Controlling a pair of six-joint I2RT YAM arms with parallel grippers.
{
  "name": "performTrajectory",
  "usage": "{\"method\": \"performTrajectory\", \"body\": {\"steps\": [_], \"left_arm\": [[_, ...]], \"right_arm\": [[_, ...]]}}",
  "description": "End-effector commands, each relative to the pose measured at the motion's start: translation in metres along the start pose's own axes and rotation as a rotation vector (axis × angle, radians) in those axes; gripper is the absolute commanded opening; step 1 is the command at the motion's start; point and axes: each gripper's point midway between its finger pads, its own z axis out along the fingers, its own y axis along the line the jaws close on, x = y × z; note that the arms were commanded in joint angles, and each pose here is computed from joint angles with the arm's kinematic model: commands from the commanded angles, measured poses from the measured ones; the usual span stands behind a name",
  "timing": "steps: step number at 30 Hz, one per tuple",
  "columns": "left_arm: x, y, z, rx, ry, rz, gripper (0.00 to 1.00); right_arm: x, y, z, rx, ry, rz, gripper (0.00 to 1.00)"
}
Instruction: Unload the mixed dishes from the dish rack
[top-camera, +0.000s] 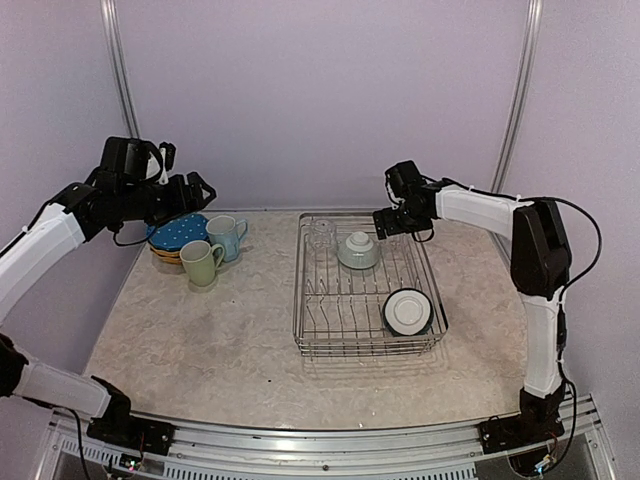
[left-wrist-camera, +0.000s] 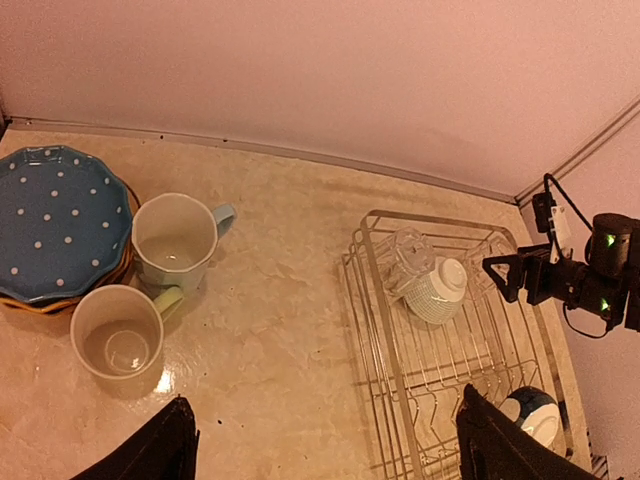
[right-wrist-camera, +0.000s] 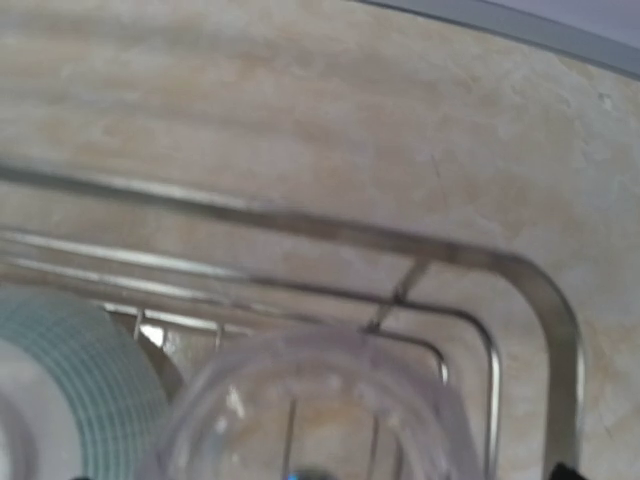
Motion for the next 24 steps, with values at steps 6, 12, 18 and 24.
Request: {"method": "performTrajectory", "body": {"steps": [6,12,18,24], "left_arm": [[0.001,-0.018,0.001,0.080,-0.010,-0.013,0.86],[0.006,-0.023,0.004,0.090,0.008,-0.014,0.86],[0.008,-0.028,0.007,0.100,0.022,-0.012,0.86],[0.011,-0.032,0.012,0.109,0.043,-0.009,0.86]], "right_arm": [[-0.004,-0.007,0.027,0.026,0.006,-0.004,0.93],[-0.009,-0.002,0.034,0.005,-0.001,-0.018,0.81],[-0.013,0.008,0.030,-0.055,-0.002,-0.017,0.68],[-0.028,0.005,0.000,-0.080,-0.050,-0.002,0.45]]}}
